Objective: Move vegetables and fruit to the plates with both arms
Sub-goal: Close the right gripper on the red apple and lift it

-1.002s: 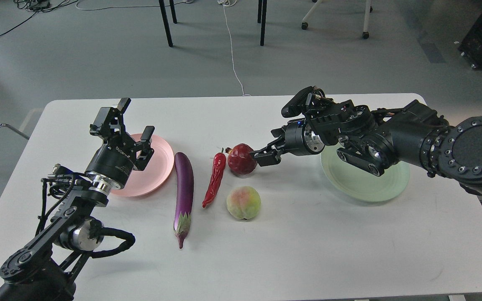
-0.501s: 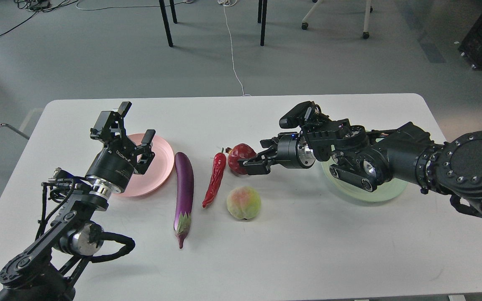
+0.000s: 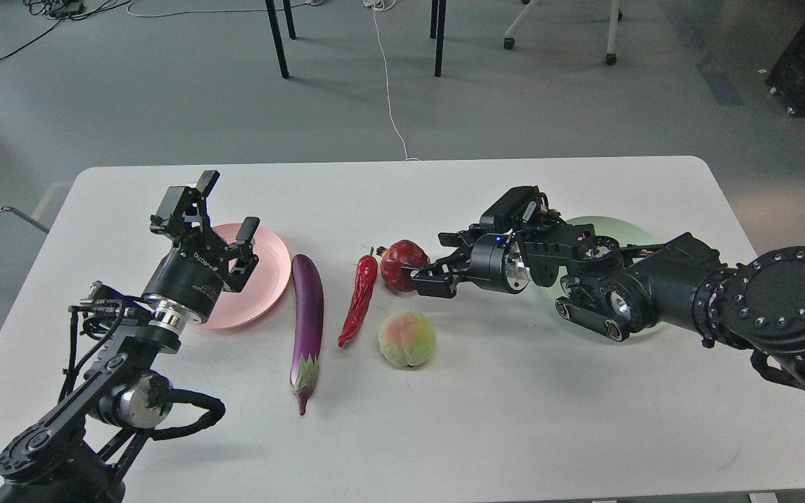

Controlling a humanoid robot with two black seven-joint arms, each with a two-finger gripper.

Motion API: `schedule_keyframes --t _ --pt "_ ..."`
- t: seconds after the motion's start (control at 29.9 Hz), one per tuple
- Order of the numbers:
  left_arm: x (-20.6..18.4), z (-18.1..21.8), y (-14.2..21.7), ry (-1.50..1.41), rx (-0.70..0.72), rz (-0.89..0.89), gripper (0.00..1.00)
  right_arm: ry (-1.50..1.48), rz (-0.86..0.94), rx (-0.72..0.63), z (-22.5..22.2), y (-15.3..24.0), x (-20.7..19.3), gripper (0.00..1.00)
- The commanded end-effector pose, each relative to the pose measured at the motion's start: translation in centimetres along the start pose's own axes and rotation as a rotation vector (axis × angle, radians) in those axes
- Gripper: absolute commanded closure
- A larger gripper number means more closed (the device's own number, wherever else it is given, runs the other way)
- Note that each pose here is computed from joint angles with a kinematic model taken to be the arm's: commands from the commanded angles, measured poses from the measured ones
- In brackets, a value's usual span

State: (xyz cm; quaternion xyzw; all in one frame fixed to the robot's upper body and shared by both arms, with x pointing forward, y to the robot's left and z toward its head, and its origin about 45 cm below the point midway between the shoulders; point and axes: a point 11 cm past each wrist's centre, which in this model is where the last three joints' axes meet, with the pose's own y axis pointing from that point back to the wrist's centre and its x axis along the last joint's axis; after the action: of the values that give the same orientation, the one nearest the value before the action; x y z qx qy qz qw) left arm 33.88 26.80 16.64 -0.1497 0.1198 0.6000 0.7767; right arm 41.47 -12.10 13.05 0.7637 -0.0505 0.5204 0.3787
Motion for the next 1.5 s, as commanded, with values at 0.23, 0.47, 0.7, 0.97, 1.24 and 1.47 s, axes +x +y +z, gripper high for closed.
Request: schedule_keyframes --t 0.23,0.47,0.7,0.97,1.24,1.47 --pt "0.0 0.0 0.0 0.001 0.002 -0.001 0.01 -0.046 0.060 0.009 -0.8 -0.2 -1.7 0.07" --pt "-0.1 -0.1 0.0 0.003 0.001 -0.001 0.01 -0.041 0.088 0.006 -0.8 -0.2 -1.5 0.19" --pt "-0.1 -0.2 0.1 0.005 0.003 0.001 0.01 -0.055 0.083 0.002 -0.8 -0.2 -2.6 0.42" --pt "-0.1 -0.3 0.2 0.007 0.004 0.002 0.01 -0.056 0.089 0.000 -0.7 -0.2 -2.4 0.54" --pt "-0.1 -0.3 0.2 0.007 0.004 0.002 0.01 -0.047 0.108 0.000 -0.6 -0.2 -1.1 0.54" --pt "-0.1 -0.2 0.1 0.007 0.001 0.001 0.01 0.014 0.159 0.054 -2.0 -0.5 4.9 0.54"
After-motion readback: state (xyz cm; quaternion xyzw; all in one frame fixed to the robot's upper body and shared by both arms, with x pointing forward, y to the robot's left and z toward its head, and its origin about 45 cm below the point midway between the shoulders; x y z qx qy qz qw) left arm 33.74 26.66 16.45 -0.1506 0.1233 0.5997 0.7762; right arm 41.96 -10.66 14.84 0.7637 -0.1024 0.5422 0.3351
